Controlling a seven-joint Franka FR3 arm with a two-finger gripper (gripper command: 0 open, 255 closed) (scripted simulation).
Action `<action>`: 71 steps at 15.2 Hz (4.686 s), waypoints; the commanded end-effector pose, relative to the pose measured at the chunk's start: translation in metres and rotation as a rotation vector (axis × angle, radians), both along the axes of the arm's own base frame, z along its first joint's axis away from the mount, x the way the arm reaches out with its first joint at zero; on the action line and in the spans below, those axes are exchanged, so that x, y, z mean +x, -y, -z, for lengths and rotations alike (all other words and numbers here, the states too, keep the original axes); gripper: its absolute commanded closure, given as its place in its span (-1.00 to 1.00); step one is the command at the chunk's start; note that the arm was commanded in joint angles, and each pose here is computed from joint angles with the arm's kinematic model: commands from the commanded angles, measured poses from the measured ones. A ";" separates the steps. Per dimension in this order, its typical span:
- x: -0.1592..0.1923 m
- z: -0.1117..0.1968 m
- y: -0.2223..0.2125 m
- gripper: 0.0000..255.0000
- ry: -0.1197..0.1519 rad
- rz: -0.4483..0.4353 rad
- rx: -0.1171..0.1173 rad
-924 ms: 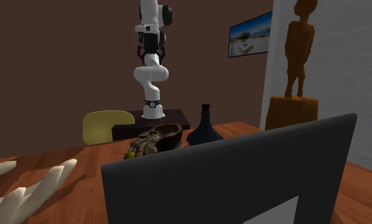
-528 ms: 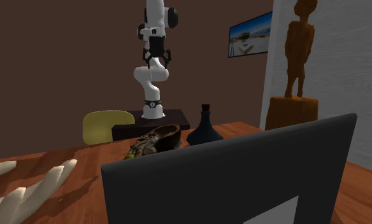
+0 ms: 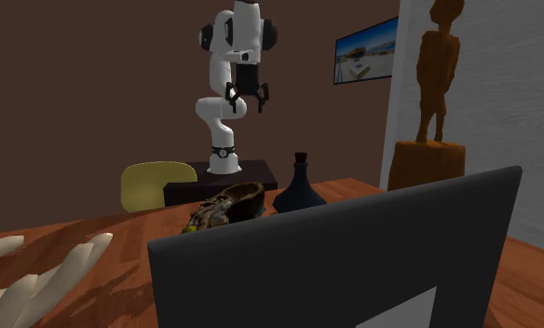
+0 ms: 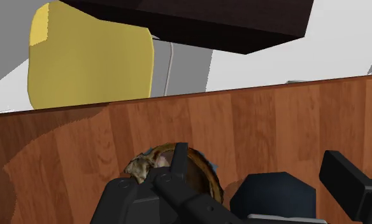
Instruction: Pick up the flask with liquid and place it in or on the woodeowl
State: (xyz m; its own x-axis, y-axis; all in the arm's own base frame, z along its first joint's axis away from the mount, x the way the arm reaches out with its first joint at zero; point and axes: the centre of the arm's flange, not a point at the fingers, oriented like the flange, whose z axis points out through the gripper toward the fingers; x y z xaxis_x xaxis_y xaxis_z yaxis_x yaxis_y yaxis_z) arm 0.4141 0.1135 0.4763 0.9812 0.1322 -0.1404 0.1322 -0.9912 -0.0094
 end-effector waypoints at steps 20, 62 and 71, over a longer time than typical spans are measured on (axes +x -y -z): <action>0.184 0.111 -0.145 -1.00 0.017 0.024 -0.003; 0.179 0.051 -0.145 1.00 0.017 0.024 -0.003; 0.179 0.003 -0.145 1.00 0.017 0.024 -0.003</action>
